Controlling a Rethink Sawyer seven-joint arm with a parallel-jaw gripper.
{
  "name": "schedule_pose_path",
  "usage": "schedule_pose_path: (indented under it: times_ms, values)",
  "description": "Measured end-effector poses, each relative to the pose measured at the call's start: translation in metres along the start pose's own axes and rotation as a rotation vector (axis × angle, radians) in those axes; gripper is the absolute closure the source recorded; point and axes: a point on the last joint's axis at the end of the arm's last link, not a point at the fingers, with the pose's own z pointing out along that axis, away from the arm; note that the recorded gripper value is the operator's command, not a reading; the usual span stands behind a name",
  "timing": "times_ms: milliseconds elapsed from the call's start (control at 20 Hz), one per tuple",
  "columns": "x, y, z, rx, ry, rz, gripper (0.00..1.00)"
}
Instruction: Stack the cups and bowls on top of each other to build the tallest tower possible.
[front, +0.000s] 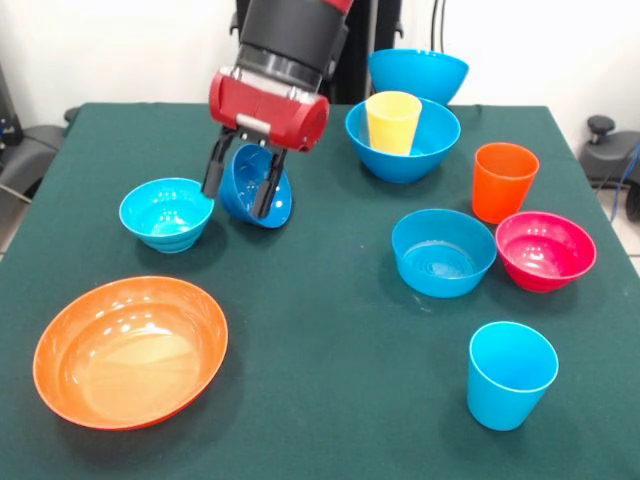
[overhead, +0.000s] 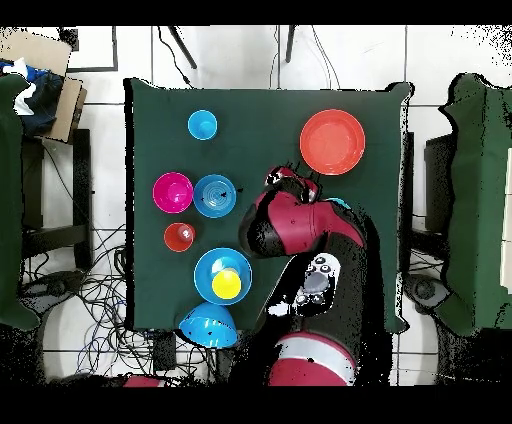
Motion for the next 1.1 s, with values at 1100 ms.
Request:
schedule_pose_path:
  times_ms: [1100]
  values:
    - [0.056, -0.01, 0.039, -0.031, 0.006, -0.066, 0.0]
